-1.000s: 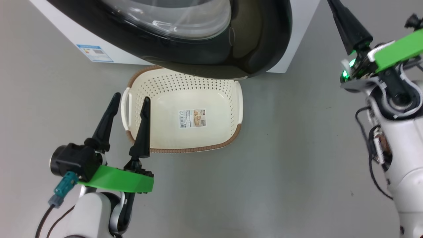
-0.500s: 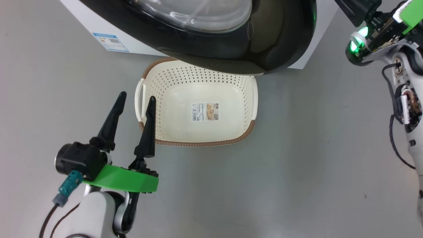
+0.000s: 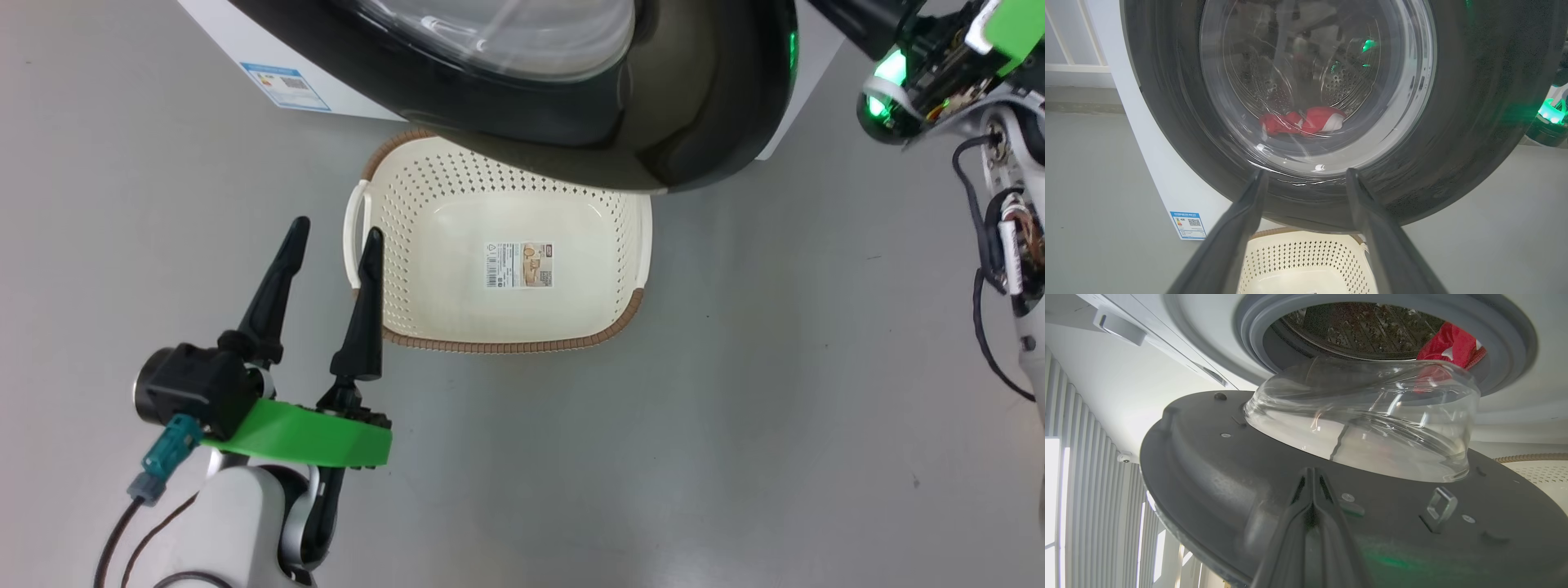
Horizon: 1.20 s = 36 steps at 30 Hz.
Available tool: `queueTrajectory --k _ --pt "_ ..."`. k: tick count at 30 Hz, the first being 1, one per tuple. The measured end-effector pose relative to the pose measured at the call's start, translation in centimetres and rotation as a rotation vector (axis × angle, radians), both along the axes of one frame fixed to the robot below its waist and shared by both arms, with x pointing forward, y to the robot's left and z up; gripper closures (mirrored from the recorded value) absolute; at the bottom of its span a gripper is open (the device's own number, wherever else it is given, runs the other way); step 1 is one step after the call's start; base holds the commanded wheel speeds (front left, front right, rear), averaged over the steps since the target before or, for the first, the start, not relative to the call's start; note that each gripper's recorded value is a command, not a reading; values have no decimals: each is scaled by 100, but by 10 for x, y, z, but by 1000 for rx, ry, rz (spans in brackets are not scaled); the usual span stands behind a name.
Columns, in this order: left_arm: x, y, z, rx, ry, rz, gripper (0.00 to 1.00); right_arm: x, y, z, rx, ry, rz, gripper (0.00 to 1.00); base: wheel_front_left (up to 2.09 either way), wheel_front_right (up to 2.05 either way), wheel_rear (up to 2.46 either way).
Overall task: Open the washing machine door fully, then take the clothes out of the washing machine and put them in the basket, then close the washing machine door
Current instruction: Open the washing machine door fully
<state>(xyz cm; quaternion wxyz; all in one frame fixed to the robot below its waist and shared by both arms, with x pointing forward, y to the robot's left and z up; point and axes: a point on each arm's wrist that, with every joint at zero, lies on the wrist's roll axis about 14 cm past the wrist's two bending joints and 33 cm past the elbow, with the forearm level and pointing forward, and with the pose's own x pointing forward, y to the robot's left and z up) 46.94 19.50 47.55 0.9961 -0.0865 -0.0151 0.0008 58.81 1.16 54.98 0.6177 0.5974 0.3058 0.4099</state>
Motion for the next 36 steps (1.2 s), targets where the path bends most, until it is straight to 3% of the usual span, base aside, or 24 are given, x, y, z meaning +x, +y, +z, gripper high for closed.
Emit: queueTrajectory --k 18,36 --pt "-9 2 33 12 -74 9 0 -63 22 -6 -56 -23 131 100 0 0 0" --pt "-59 25 54 5 -100 84 0 -133 62 -2 -61 5 279 100 0 0 0"
